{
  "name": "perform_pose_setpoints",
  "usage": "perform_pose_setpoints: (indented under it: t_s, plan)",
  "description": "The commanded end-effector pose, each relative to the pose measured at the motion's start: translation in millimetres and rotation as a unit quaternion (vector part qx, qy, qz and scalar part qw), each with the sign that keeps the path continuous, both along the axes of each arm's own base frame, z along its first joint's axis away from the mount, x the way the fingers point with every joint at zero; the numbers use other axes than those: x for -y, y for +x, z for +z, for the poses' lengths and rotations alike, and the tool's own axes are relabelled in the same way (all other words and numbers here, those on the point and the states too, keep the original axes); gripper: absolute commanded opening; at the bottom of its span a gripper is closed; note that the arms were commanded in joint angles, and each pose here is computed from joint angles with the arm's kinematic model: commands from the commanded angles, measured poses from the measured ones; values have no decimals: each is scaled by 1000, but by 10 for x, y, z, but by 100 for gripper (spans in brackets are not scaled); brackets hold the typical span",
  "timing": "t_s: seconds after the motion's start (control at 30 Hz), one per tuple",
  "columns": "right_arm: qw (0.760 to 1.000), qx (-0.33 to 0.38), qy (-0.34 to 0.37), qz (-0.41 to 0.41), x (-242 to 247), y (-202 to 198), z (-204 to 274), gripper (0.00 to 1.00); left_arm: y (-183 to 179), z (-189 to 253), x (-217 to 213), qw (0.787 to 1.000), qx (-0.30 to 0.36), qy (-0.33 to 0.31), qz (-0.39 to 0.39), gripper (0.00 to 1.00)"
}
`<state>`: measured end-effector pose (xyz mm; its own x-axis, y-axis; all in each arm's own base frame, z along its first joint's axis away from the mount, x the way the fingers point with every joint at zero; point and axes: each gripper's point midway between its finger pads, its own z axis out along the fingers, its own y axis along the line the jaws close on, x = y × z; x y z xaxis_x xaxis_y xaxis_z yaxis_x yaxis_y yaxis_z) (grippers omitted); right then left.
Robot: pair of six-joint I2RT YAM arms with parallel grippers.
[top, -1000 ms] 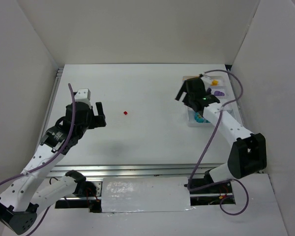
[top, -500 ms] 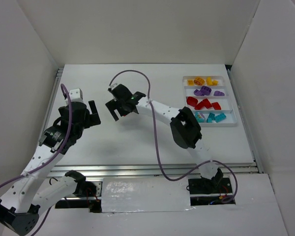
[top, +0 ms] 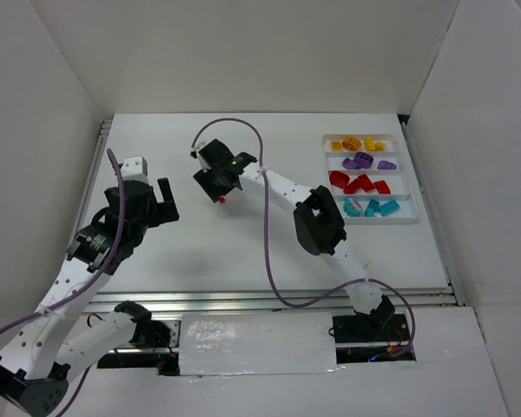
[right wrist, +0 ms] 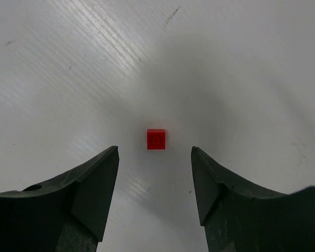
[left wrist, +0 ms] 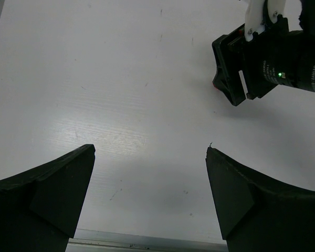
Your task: Sort the legos into containers by color
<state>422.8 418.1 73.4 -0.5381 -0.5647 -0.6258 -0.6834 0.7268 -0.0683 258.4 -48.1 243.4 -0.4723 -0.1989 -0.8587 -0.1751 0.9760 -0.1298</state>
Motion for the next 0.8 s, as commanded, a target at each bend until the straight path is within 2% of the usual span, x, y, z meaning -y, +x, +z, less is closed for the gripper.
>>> perform_pose_setpoints:
  t_s: [0.0, 0.4, 0.77]
  plan:
    - [1000, -9, 3, 21, -60, 26, -61, 64, 53, 132, 9, 1000, 25, -5, -4, 99]
    - [998, -48, 31, 18, -54, 52, -177, 52, 56, 130, 34, 1000, 24, -5, -11, 100]
    - [997, -66, 21, 17, -36, 46, -297, 50, 59, 132, 57, 1000, 23, -9, -16, 100]
